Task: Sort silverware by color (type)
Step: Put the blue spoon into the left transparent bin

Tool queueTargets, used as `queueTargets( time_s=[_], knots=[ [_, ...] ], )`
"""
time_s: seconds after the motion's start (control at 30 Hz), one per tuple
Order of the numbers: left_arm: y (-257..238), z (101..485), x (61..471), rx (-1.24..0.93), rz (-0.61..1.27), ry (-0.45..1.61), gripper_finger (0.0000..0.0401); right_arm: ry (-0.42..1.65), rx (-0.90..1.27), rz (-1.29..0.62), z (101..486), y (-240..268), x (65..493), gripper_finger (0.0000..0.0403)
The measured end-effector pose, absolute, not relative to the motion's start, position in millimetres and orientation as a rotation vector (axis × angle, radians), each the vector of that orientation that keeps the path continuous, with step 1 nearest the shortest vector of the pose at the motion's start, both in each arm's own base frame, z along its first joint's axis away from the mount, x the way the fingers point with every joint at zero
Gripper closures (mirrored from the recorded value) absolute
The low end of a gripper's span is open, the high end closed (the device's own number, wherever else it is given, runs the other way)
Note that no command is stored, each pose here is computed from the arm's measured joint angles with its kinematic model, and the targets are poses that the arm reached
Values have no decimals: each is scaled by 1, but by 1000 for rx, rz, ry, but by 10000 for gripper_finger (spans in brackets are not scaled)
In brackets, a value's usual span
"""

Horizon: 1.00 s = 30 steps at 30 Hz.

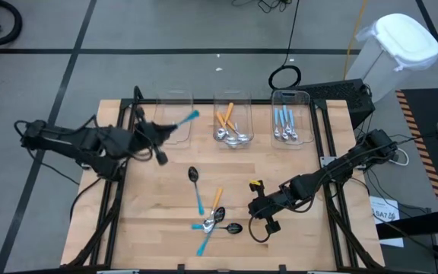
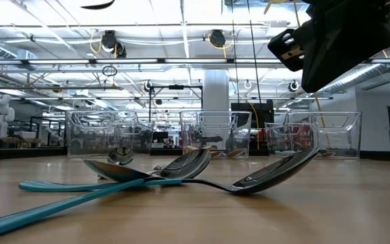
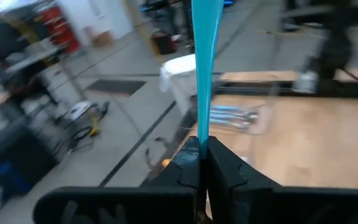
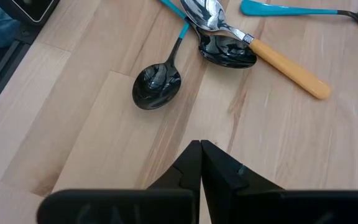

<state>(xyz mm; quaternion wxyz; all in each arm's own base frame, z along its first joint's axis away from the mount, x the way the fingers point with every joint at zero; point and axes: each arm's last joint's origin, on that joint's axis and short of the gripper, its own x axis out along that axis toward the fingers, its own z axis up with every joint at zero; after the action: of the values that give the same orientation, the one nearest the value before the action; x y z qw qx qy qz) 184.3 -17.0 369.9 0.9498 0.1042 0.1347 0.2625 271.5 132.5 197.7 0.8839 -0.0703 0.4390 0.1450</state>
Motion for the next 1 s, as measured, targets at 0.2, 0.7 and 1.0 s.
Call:
queueTargets(
  time_s=[0.2, 0.7, 1.0],
  knots=[
    [14, 366, 172, 104, 776, 314, 395, 913, -146, 302, 198, 133, 272, 399],
    [49, 344, 160, -69, 1025, 417, 395, 905, -165, 270, 198, 132, 272, 399],
    [65, 294, 171, -120, 1030, 355, 395, 882, -230, 195, 198, 129, 273, 399]
  ],
)
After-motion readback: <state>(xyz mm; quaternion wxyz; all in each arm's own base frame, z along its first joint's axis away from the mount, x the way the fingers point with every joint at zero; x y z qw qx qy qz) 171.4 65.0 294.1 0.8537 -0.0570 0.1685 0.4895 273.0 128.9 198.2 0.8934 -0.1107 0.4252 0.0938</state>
